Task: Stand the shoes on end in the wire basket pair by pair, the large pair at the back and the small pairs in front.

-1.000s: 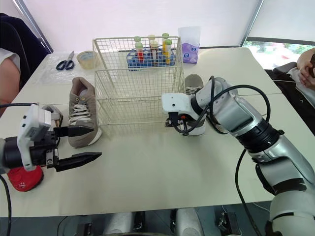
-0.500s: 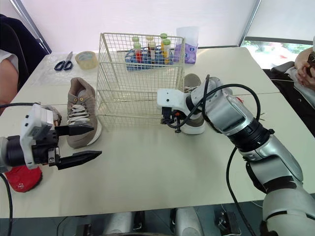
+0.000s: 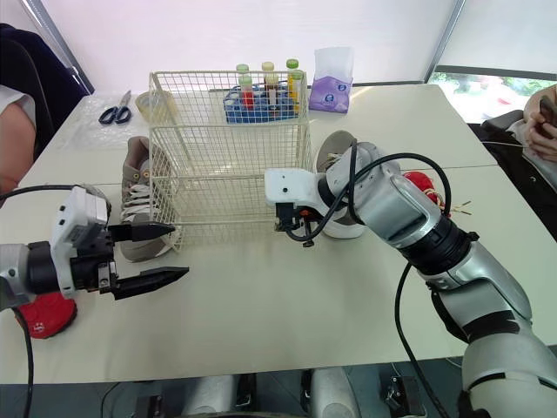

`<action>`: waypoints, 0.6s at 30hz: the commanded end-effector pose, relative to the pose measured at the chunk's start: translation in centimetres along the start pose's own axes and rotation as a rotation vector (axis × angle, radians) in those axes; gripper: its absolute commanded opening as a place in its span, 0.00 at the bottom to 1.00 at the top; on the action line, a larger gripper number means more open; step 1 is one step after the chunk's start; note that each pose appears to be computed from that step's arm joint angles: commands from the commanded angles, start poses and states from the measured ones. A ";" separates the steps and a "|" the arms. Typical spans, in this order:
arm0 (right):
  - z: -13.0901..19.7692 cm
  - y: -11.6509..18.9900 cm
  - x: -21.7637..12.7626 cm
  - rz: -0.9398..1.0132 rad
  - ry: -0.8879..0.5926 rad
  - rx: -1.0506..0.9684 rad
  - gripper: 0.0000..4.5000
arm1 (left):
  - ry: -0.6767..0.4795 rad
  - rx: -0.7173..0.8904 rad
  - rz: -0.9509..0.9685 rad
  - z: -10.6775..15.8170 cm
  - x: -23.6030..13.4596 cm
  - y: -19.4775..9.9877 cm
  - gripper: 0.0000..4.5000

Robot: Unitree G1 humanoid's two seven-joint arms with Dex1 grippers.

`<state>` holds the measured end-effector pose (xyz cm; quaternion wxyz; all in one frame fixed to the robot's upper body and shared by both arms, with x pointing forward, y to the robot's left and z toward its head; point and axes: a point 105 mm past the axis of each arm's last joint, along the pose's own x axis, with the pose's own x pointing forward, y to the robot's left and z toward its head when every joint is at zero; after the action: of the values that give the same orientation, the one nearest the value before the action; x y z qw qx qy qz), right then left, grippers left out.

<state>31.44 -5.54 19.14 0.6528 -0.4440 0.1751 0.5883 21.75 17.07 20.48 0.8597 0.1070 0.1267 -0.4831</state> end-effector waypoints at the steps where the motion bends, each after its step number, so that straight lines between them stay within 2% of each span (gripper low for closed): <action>1: 0.8 -0.5 -0.8 -0.054 -0.005 -0.031 0.41 | -0.018 0.035 0.006 0.6 0.0 0.0 1.00; 4: 1.7 -0.5 -1.9 -0.069 -0.035 -0.017 0.74 | -0.017 0.035 0.007 0.6 0.0 0.1 1.00; 9: 3.3 -0.5 -6.7 -0.079 -0.141 0.096 0.74 | -0.028 0.025 -0.001 0.9 -0.4 0.1 1.00; 11: 4.0 -1.0 -9.7 -0.111 -0.222 0.199 0.74 | -0.038 0.006 -0.012 1.0 -0.6 0.2 1.00; 13: 4.4 -1.8 -13.1 -0.165 -0.351 0.335 0.74 | -0.081 -0.043 -0.038 1.3 -0.7 0.2 1.00; 15: 3.3 -2.7 -15.3 -0.283 -0.441 0.417 0.74 | -0.163 -0.105 -0.058 2.1 -0.5 0.2 1.00; 18: -0.1 -1.6 -16.2 -0.422 -0.558 0.493 0.96 | -0.235 -0.154 -0.099 3.0 0.7 0.0 1.00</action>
<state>29.44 -14.69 31.41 0.8554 -0.1395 0.0706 0.4939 22.51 16.14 22.75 0.8543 -0.0104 0.0721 -0.5146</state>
